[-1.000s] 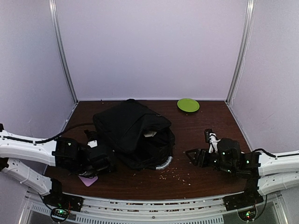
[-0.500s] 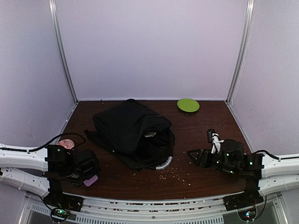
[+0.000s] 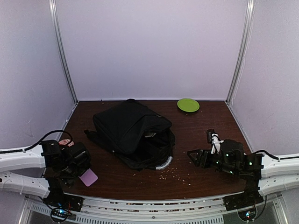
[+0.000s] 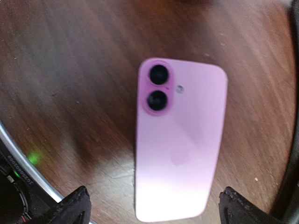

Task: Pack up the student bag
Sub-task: Pick up the personal item from the center of the board.

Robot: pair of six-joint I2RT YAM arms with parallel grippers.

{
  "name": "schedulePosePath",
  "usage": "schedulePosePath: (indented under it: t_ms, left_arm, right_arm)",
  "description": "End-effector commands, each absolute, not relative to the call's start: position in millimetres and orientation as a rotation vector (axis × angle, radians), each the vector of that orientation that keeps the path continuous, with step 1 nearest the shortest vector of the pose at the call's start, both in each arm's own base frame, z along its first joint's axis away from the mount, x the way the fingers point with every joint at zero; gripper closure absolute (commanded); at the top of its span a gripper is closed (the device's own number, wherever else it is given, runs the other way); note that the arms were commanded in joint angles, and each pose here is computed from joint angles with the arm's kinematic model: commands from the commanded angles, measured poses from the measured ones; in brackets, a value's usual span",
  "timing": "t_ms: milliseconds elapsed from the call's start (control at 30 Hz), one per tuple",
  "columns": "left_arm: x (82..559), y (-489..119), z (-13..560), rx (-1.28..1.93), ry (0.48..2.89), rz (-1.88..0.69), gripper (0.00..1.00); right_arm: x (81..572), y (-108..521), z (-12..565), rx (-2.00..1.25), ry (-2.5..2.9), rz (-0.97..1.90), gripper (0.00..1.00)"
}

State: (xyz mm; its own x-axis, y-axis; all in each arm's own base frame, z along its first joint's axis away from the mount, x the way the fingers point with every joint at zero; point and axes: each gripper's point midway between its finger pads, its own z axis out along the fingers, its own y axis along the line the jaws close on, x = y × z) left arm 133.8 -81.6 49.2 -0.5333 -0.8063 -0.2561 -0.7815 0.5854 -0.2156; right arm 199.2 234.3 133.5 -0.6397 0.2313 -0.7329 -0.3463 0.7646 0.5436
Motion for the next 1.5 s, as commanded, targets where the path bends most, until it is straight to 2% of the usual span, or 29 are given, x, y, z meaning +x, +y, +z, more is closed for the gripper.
schedulePosePath:
  t_ms: [0,333,1000,1467]
  left_arm:
    - [135,-81,45,-1.286,2.543,-0.076,0.02]
    - [154,-90,30,-1.271,2.598,-0.118,0.02]
    - [162,-100,-5,-1.273,2.738,-0.016,0.06]
    - [172,-139,4,-1.166,2.79,-0.141,0.42]
  right_arm:
    - [198,239,140,-0.101,2.083,0.874,0.31]
    - [197,241,146,-0.131,2.077,0.844,0.31]
    - [195,244,155,-0.159,2.072,0.824,0.31]
    - [193,240,150,-0.151,2.087,0.816,0.31]
